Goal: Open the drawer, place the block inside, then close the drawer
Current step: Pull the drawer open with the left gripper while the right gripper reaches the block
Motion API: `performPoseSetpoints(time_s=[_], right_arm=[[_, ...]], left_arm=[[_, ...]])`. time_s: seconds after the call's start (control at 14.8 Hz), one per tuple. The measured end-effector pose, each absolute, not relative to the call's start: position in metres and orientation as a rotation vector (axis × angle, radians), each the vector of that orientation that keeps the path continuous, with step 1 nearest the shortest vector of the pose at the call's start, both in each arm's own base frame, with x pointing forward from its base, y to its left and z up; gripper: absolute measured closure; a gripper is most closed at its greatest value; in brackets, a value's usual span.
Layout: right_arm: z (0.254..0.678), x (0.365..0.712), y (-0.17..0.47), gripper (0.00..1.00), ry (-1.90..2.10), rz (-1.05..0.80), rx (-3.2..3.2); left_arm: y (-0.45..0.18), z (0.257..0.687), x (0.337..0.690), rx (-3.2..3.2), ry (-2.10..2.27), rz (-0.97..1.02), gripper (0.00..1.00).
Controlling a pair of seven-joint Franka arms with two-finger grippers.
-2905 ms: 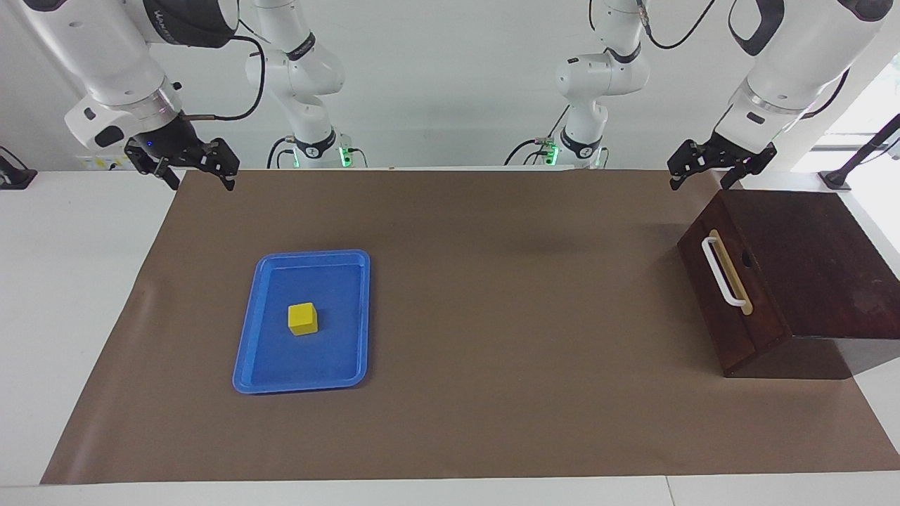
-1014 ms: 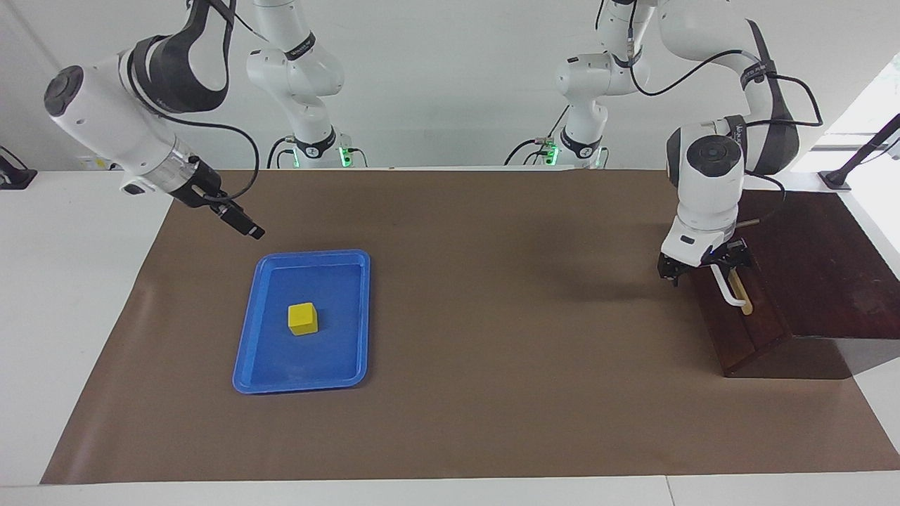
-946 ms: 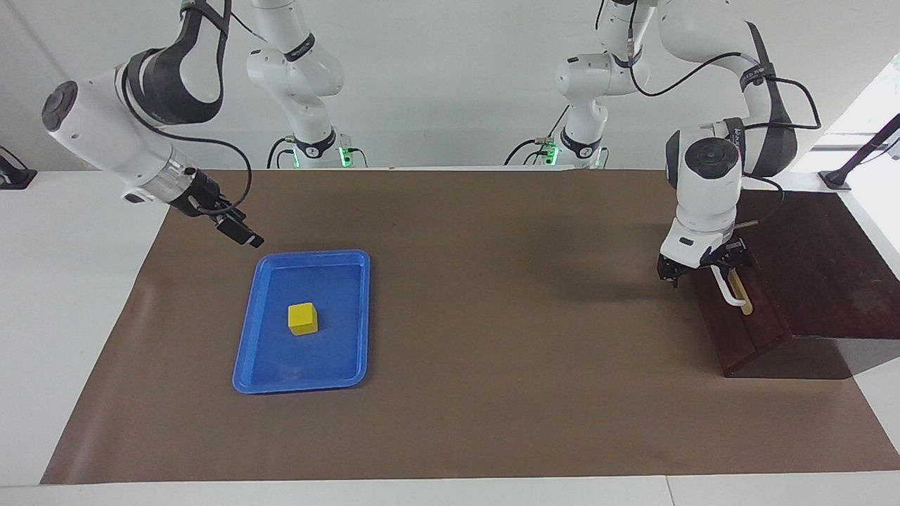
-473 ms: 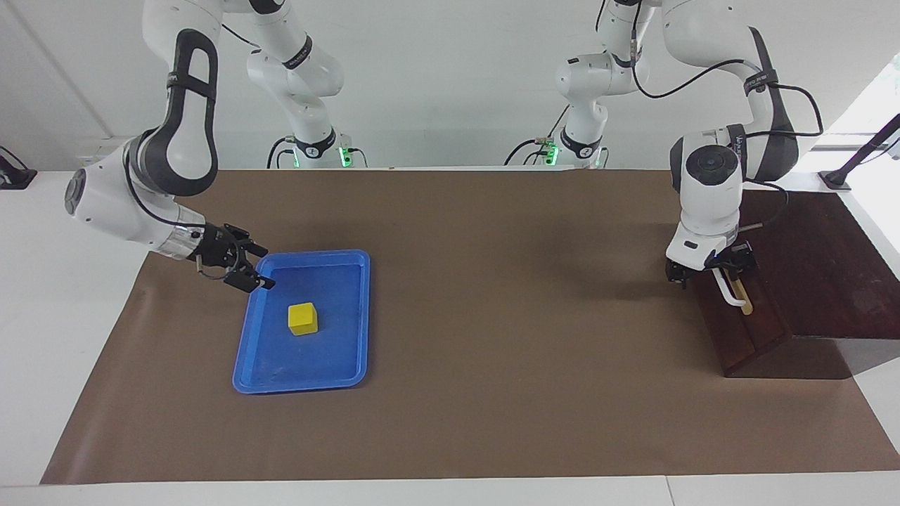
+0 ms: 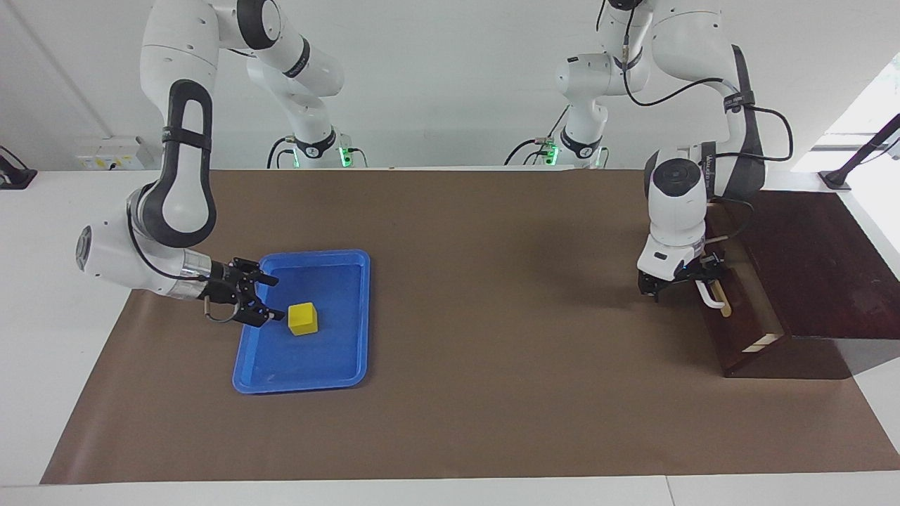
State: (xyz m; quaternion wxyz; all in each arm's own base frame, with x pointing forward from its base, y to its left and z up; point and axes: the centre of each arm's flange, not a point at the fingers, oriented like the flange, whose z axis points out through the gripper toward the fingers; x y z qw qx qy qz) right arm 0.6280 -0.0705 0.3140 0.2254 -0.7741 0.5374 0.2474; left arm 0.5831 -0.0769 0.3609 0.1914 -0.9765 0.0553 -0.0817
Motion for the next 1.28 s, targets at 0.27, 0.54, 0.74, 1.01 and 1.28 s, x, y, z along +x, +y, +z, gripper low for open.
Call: performPoseSetpoints(time_s=[0.27,0.54,0.74,1.01,1.28], right_arm=[[0.301,0.633,-0.071,0.0,1.491,0.691,-2.125],[0.288,0.638,-0.067,0.0,1.488,0.709,-2.128],[0.277,0.639,-0.064,0.0,1.493,0.72,-2.129],[0.265,0.639,-0.063,0.0,1.502,0.739,-2.114],[0.267,0.641,-0.057,0.0,1.495,0.743,-2.082]], left_arm=[[-0.102,0.36,0.579,-2.738,0.204,-0.233,0.0],[-0.116,0.362,0.577,-2.736,0.233,-0.241,0.0],[-0.125,0.367,0.578,-2.74,0.247,-0.259,0.0],[-0.13,0.37,0.581,-2.745,0.243,-0.271,0.0],[-0.129,0.416,0.599,-2.781,0.116,-0.266,0.0]])
